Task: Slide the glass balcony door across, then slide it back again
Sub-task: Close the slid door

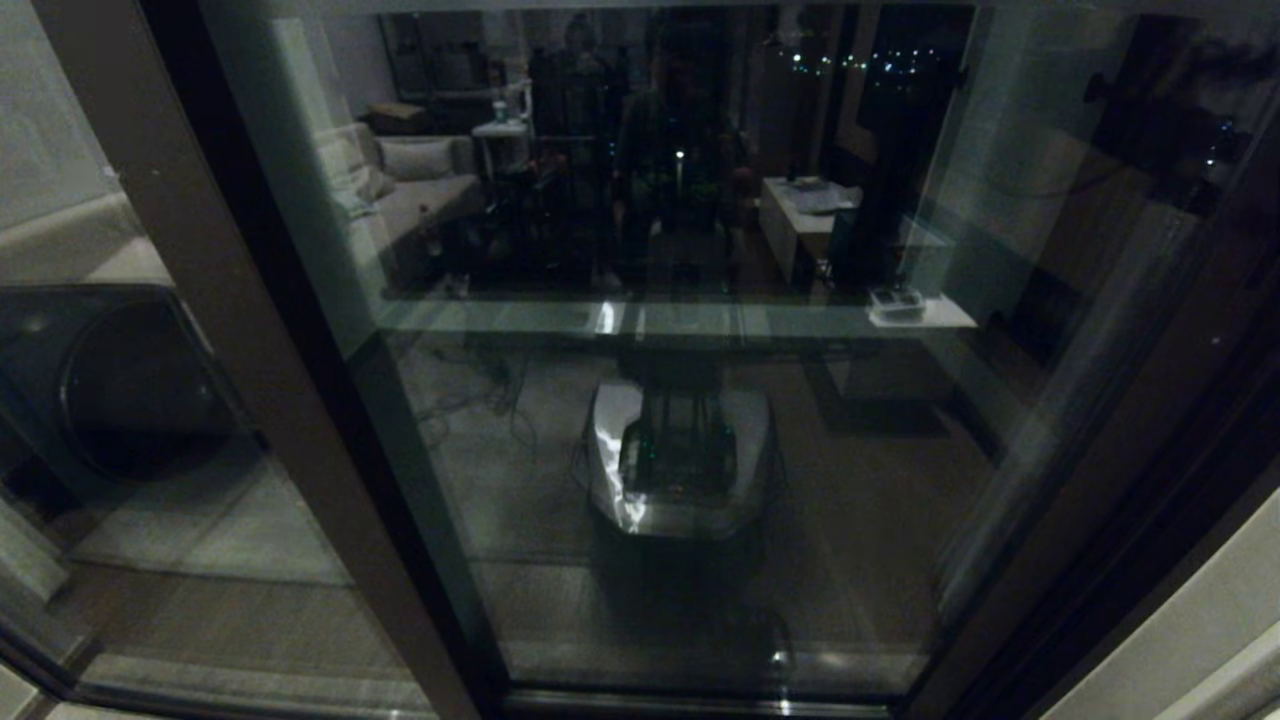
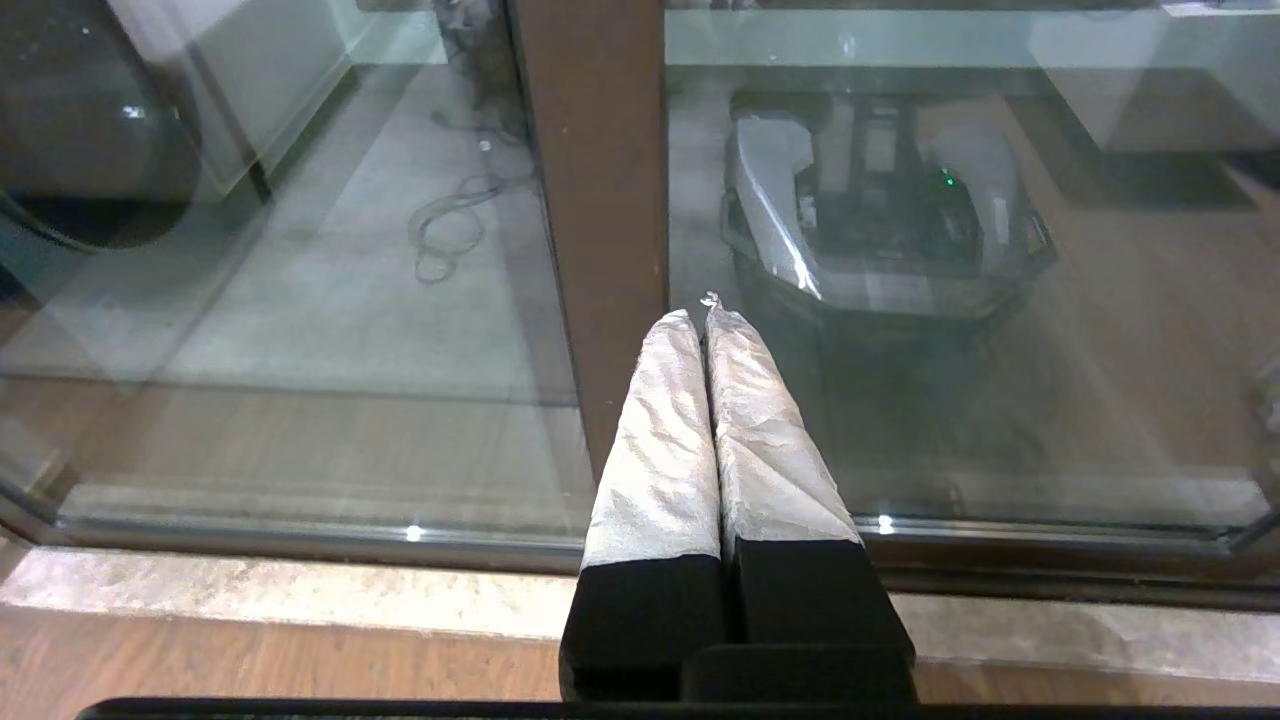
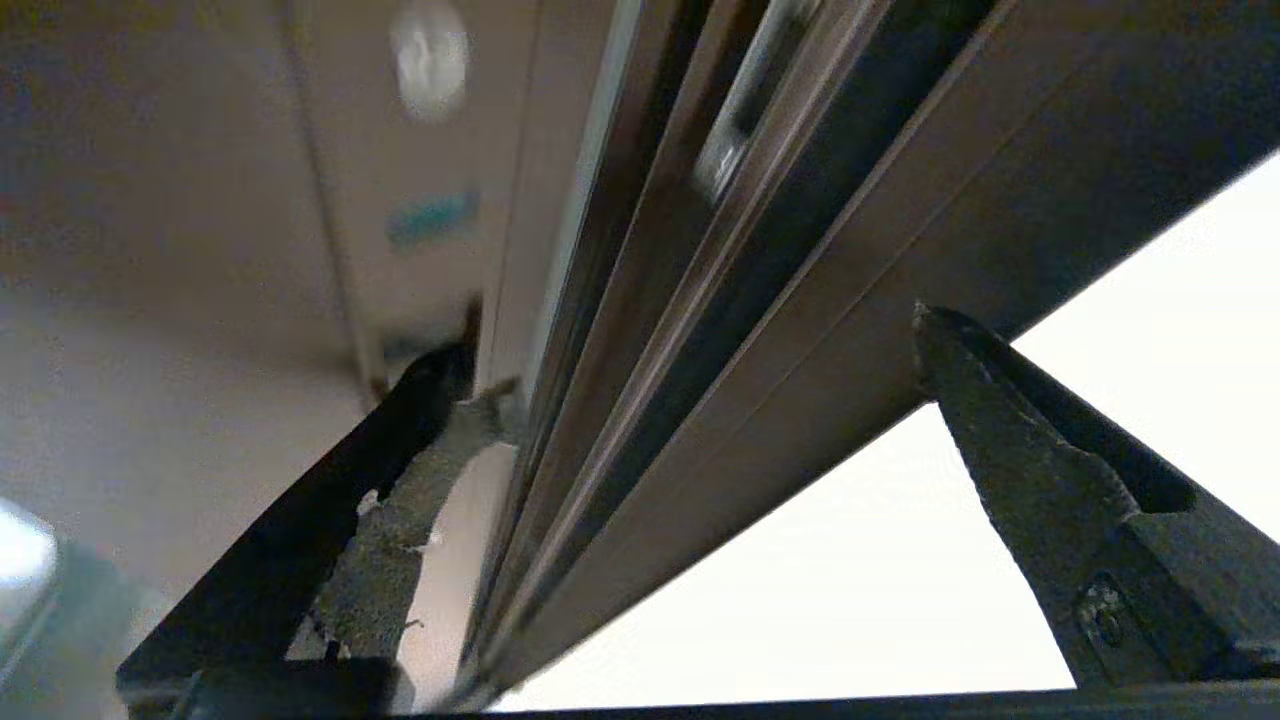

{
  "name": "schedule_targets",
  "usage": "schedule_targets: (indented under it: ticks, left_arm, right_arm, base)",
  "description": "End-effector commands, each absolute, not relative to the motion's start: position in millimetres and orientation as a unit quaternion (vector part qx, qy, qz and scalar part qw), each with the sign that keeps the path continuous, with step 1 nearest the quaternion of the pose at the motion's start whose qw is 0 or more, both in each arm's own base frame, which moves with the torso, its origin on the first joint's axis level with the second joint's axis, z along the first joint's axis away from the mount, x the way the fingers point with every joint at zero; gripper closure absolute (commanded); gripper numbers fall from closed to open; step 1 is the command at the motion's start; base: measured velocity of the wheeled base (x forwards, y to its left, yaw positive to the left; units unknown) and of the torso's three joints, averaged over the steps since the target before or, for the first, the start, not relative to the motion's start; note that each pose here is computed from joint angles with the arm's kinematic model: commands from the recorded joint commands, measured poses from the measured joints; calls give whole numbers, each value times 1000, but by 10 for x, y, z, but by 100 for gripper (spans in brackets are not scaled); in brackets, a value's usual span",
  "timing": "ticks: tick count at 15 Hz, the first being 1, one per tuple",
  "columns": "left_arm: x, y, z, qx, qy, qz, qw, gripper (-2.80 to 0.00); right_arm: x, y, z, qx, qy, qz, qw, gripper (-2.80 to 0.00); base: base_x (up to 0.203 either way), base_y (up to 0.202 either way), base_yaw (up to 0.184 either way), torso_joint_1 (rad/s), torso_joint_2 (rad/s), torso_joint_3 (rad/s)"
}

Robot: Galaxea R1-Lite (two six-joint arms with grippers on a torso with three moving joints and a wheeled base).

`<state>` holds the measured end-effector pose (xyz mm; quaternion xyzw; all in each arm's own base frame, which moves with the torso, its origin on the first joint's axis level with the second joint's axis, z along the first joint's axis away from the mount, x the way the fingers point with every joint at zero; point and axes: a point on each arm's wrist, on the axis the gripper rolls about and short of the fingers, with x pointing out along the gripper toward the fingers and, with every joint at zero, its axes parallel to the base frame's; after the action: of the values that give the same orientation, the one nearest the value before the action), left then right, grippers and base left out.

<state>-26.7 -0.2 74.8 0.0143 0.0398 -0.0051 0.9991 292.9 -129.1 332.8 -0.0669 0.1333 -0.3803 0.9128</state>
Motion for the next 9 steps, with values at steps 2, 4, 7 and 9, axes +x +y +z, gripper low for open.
schedule_targets:
  ticks: [2, 4, 7, 9]
  left_arm:
    - [-268, -2, 748, 14, 40, -5, 999, 0]
    - [-267, -2, 743, 14, 41, -5, 999, 0]
    - [-268, -2, 748, 14, 40, -5, 999, 0]
    - [-268, -2, 748, 14, 40, -5, 999, 0]
  right_arm:
    - [2902, -1320, 3322, -67, 136, -383, 911, -280]
    - [2844, -1296, 3378, -67, 127, -375, 916, -280]
    - [2668, -1215, 3505, -67, 107, -363, 923, -280]
    - [2466, -1135, 3572, -69, 96, -356, 927, -280]
  base:
    - [0, 0, 0, 0, 0, 0]
    - [0, 0, 0, 0, 0, 0]
    - [0, 0, 0, 0, 0, 0]
    - [0, 0, 0, 0, 0, 0]
